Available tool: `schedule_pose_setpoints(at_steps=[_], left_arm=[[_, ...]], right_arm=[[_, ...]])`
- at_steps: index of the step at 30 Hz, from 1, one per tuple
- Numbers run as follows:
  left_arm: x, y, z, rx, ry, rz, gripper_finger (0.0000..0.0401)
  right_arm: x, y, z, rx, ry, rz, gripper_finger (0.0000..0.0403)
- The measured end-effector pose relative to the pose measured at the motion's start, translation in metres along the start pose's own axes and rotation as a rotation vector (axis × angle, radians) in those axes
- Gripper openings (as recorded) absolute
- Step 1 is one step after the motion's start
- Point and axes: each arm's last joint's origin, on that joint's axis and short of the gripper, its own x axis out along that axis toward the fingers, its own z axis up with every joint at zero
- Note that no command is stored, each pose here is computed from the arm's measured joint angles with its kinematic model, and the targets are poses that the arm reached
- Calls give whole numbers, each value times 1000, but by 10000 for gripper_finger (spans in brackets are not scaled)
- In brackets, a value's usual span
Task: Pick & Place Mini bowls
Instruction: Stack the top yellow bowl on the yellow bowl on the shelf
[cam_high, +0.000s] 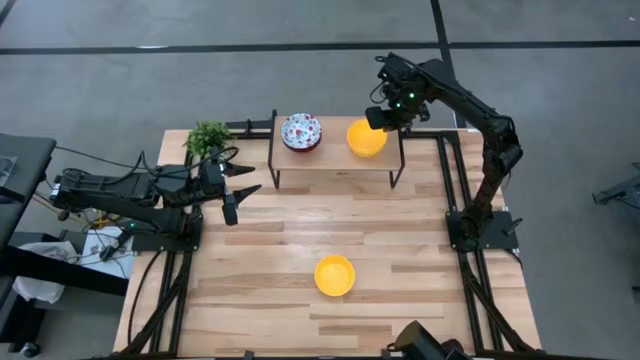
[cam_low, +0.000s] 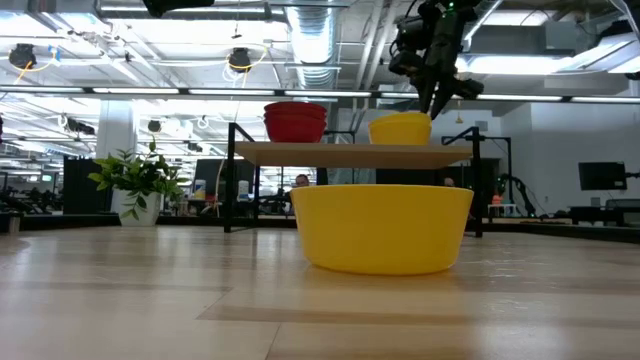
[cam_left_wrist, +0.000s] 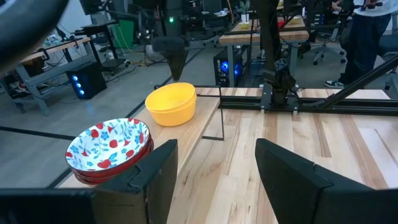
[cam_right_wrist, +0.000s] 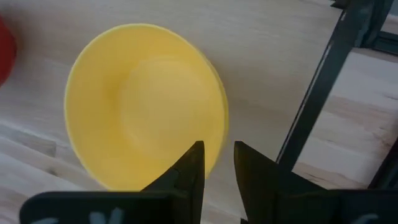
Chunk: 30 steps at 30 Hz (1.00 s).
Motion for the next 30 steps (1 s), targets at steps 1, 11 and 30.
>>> schedule_pose_setpoints(at_steps=[1, 11, 30], left_arm=[[0, 0, 0, 0, 0, 0, 214], [0, 0, 0, 0, 0, 0, 214], [0, 0, 0, -1, 0, 0, 214]], right_arm=[[-3, 0, -1, -4, -6, 3, 75], [-7, 14, -12, -82, -21, 20, 49], [15, 18, -16, -97, 14, -20, 2]])
